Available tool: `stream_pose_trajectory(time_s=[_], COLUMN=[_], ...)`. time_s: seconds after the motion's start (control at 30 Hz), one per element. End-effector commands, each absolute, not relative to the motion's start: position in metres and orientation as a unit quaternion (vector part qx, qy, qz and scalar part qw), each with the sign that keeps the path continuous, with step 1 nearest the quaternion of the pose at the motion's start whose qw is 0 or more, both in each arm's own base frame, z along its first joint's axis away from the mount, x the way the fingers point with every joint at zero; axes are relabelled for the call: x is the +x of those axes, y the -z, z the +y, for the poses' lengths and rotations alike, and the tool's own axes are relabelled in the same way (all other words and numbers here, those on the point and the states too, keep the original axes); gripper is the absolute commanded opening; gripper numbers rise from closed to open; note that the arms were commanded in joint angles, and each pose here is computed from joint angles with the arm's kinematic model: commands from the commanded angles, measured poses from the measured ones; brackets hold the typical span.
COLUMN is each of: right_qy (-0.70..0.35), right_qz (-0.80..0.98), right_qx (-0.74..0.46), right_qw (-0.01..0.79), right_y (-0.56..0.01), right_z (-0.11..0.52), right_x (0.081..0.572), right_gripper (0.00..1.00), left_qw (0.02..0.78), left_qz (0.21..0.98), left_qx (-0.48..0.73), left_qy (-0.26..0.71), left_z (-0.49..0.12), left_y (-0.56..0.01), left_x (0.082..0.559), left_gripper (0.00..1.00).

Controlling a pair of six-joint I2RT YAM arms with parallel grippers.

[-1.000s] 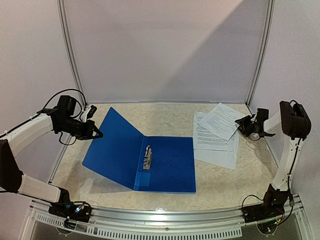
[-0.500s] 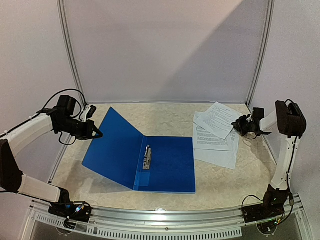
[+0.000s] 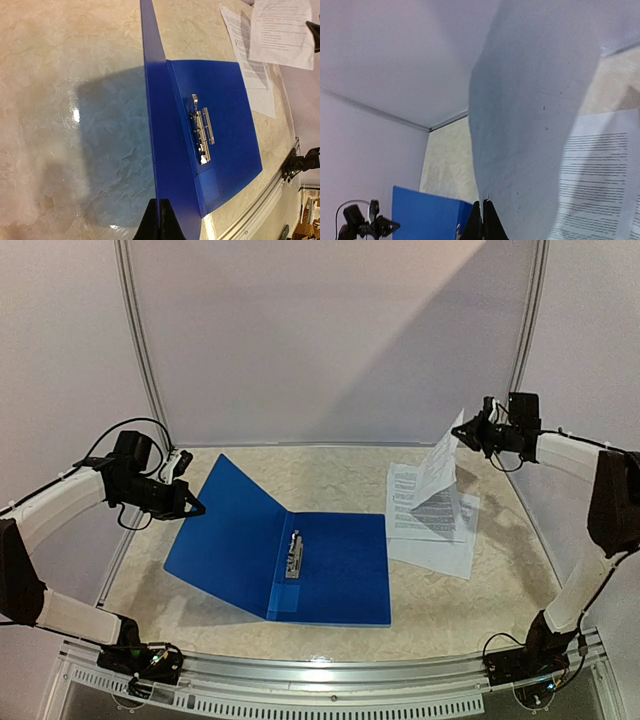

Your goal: Put the files into the folder

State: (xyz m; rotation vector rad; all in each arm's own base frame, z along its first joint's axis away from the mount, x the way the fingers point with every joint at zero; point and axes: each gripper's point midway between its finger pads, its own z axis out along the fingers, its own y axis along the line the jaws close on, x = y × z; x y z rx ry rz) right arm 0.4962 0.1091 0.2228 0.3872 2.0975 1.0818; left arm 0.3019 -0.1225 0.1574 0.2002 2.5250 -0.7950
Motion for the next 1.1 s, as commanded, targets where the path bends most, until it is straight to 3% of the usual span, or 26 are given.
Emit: stream_pose_trajectory(time_s=[0.0,0.37,0.63,1.07], right_qy=[-0.425,-0.522,-0.540,-0.399], right_qz=[0.833,0.816,0.819,0.905], right_qx=[0.058,-0.027,0.042,0.127], right_qw=[0.348,0.247,0.189,0.080], right_y=[-0.268,-0.273,-0.226,-0.080], right_z=[0.165,0.287,0.283,0.249], right_x=[0.446,0.339,0.303,0.273], right_gripper=[0.00,0.00,0.00,0.00], left_qw=[0.256,0.260,0.257,0.260], left_qz=[0.921,0.920,0.921,0.920], left_qx=[0.073,0.074,0.072,0.072], left_qy=[0.285,0.282,0.282,0.284], left_z=[-0.118,-0.117,-0.117,-0.118], left_y=[-0.159,-0.161,-0.158,-0.159], left_x=[0.305,0.305,0.305,0.305], left_gripper=[0.00,0.00,0.00,0.00])
